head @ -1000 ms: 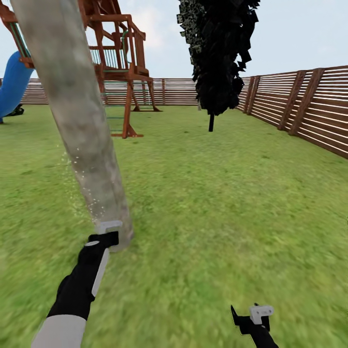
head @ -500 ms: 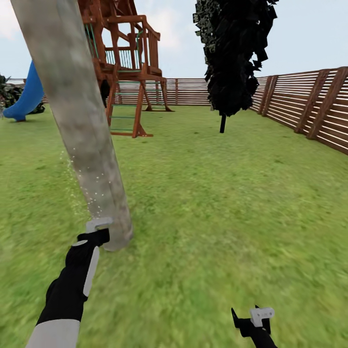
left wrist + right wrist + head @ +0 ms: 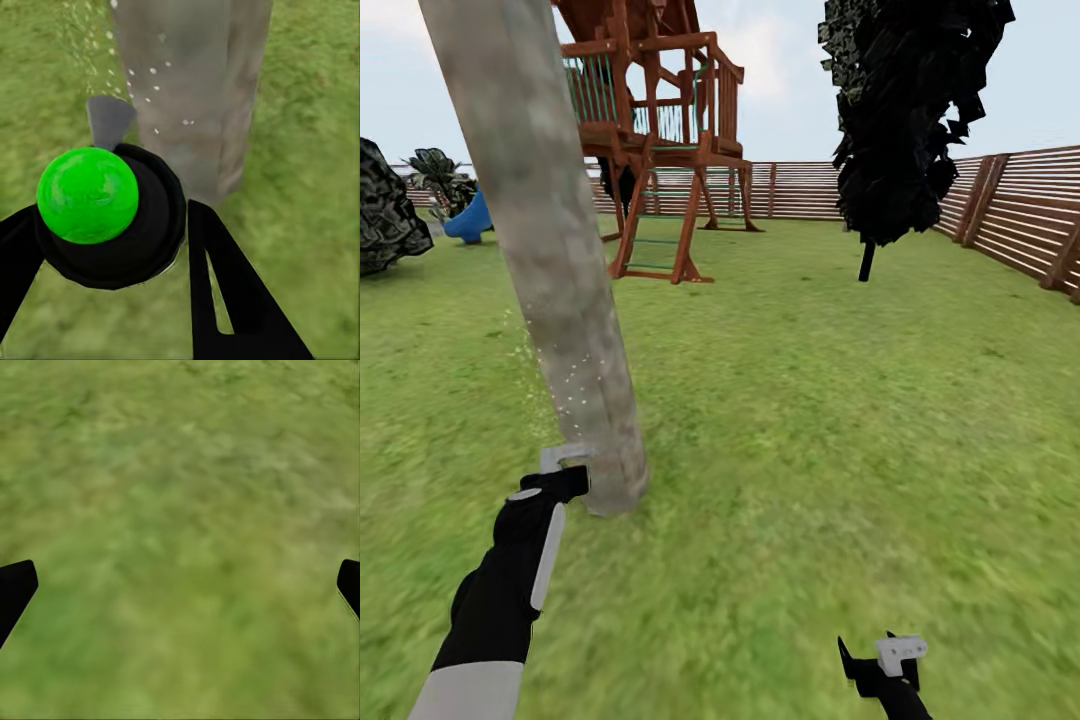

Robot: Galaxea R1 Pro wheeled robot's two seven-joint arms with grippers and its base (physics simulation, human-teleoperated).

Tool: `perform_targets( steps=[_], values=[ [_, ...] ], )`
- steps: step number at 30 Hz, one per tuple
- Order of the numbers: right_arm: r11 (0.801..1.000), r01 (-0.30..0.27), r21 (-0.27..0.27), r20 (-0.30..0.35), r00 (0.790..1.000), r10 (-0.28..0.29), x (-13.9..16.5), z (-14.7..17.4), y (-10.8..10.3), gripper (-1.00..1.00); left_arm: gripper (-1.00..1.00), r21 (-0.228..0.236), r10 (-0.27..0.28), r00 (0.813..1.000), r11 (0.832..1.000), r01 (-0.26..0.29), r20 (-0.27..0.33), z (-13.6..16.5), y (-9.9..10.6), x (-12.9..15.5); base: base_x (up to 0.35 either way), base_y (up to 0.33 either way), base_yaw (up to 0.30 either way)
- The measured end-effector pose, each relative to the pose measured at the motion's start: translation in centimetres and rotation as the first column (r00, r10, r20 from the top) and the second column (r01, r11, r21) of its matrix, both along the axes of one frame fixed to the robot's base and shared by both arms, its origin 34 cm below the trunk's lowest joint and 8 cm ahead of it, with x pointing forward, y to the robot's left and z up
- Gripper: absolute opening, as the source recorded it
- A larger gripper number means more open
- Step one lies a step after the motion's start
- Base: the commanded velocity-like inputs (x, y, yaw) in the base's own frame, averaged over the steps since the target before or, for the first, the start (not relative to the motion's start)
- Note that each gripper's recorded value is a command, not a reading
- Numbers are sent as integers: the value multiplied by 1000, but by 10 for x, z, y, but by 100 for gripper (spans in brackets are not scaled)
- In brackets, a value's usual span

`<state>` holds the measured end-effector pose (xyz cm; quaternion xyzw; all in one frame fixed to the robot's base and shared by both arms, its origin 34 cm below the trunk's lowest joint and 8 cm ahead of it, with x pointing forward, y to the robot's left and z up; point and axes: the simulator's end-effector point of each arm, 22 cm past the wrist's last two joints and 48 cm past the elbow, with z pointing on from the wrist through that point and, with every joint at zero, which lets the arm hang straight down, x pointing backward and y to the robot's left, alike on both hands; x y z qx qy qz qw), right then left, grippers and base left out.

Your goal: In the garden, pick up the pesticide atomizer on the floor and spray pesticide onto both trees until each tree trunk is fully covered.

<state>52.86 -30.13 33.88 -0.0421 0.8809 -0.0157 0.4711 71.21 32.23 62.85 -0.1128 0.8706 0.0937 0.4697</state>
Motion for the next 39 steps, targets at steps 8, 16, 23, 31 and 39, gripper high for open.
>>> perform_targets(
  steps=[8, 16, 23, 31, 39],
  values=[
    [1000, -1, 1, 0, 1000, 1, 0, 0, 0, 100, -100, -44, 74, 985, 996, -82, -155, -83, 29, -36, 180, -284, 206],
    [1000, -1, 1, 0, 1000, 1, 0, 0, 0, 100, -100, -40, 68, 981, 996, -76, -183, -105, 23, -41, 179, -284, 125],
    [1000, -1, 1, 0, 1000, 1, 0, 0, 0, 100, -100, -35, 73, 980, 996, -80, -184, -105, 27, -41, 173, -283, 277],
    [1000, 2, -1, 1, 1000, -2, 0, 0, -1, 100, -100, -35, 72, 978, 996, -81, -195, -110, 27, -43, 92, -283, 141],
    [1000, 1, -1, 1, 1000, -1, 0, 0, -1, 100, -100, -37, 72, 978, 996, -81, -198, -111, 26, -44, 38, -283, 13]
  ],
)
